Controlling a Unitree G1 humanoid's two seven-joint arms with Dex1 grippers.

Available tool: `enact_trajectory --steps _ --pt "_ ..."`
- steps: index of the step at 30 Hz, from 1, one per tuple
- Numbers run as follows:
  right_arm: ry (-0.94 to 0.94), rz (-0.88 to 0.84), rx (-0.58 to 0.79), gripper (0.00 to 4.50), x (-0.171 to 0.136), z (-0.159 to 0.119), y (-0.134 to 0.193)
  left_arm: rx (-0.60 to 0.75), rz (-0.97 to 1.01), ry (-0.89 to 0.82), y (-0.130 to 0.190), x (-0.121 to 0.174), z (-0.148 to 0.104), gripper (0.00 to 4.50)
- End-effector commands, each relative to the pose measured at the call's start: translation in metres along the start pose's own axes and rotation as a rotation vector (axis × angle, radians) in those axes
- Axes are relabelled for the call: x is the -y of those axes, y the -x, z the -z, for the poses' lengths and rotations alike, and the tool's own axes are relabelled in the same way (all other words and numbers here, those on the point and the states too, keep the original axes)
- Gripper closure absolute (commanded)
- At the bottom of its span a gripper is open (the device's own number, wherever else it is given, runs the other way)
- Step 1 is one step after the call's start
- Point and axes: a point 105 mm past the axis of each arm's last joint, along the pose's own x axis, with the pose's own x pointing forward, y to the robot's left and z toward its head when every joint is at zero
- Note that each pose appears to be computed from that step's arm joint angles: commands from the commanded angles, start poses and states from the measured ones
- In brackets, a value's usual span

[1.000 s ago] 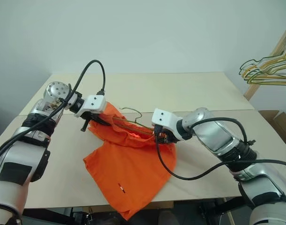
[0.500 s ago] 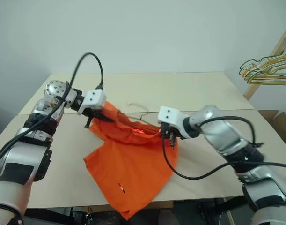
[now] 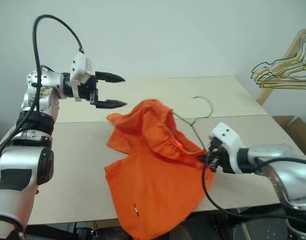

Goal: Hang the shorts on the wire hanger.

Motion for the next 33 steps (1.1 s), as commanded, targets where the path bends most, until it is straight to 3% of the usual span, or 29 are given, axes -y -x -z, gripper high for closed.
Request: enact_trajectory --steps 1,10,18,26,33 --pt "-0.157 0.139 0.083 4.46 0.009 0.003 0.032 0.166 -0.021 0.002 -0.003 -0.002 -0.037 0.08" --pt "-0.471 0.546 0.192 4.46 0.056 0.048 0.084 0.467 -0.035 0.213 -0.013 0.025 -0.087 0.08" --pt "-0.688 0.834 0.244 4.46 0.094 0.07 0.126 0.467 -0.016 0.236 -0.014 0.039 -0.088 0.08" --pt "-0.927 1.095 0.346 4.46 0.139 0.064 0.174 0.472 -0.02 0.254 -0.015 0.043 -0.089 0.08" --pt "-1.116 1.173 0.416 4.46 0.16 0.058 0.196 0.478 -0.007 0.257 -0.014 0.05 -0.092 0.08"
